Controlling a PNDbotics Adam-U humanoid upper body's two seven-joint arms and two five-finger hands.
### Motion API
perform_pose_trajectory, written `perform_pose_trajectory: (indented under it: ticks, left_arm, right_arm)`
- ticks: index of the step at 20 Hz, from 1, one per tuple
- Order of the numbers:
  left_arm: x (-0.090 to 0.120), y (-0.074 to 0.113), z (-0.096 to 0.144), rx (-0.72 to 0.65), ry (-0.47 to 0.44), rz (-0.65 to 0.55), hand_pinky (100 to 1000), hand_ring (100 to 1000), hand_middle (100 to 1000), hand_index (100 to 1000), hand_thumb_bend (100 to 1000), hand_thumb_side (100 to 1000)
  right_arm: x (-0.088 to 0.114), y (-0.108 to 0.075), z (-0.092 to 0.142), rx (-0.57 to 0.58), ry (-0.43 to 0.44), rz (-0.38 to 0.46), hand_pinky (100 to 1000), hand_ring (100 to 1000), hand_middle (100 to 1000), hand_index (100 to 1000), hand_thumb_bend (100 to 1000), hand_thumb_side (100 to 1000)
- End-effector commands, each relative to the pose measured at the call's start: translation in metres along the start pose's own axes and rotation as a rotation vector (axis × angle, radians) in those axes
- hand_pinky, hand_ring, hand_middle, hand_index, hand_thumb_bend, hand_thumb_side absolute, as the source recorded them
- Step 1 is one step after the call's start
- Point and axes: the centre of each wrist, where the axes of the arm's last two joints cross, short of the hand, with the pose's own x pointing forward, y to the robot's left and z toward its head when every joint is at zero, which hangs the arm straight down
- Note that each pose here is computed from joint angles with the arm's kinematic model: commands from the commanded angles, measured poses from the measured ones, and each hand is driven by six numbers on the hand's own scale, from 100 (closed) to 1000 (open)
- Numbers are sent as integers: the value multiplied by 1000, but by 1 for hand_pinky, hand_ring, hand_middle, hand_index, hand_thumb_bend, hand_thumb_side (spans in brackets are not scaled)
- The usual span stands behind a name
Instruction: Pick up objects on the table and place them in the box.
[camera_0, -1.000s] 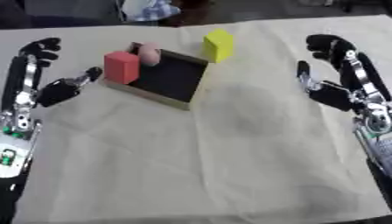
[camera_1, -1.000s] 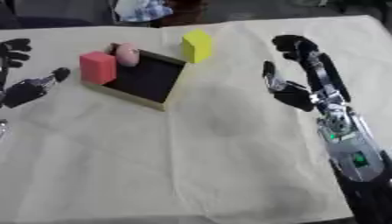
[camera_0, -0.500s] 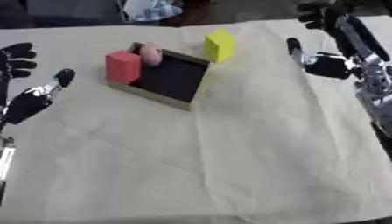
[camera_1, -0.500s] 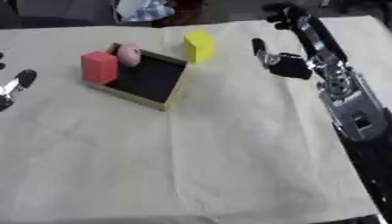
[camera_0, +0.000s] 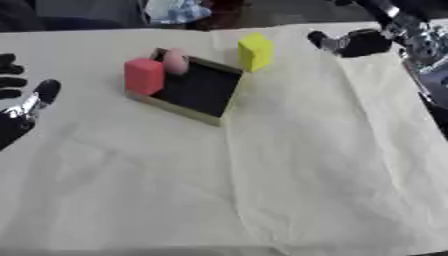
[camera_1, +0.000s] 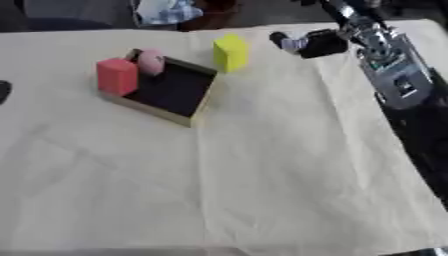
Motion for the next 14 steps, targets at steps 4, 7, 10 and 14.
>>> perform_pose_trajectory:
  ticks: [4, 7, 10, 14]
  left_arm:
    - [10, 5, 2, -6, -51, -7, 724, 699, 682, 834, 714, 564]
    - [11, 4, 3, -14, -63, -7, 724, 698, 681, 834, 713, 564]
    - [13, 3, 3, -27, -75, -4, 724, 697, 680, 835, 713, 566]
    - [16, 1, 2, -45, -94, 3, 724, 697, 679, 835, 710, 567]
  right_arm:
    - [-19, -25, -9, 143, 70, 146, 876, 899, 925, 1000, 456, 151]
    - [-28, -22, -15, 233, 127, 173, 891, 921, 954, 1000, 466, 132]
    - [-37, -20, -20, 293, 190, 172, 900, 941, 976, 1000, 457, 147]
    - [-45, -17, -28, 296, 269, 162, 904, 949, 993, 1000, 465, 152]
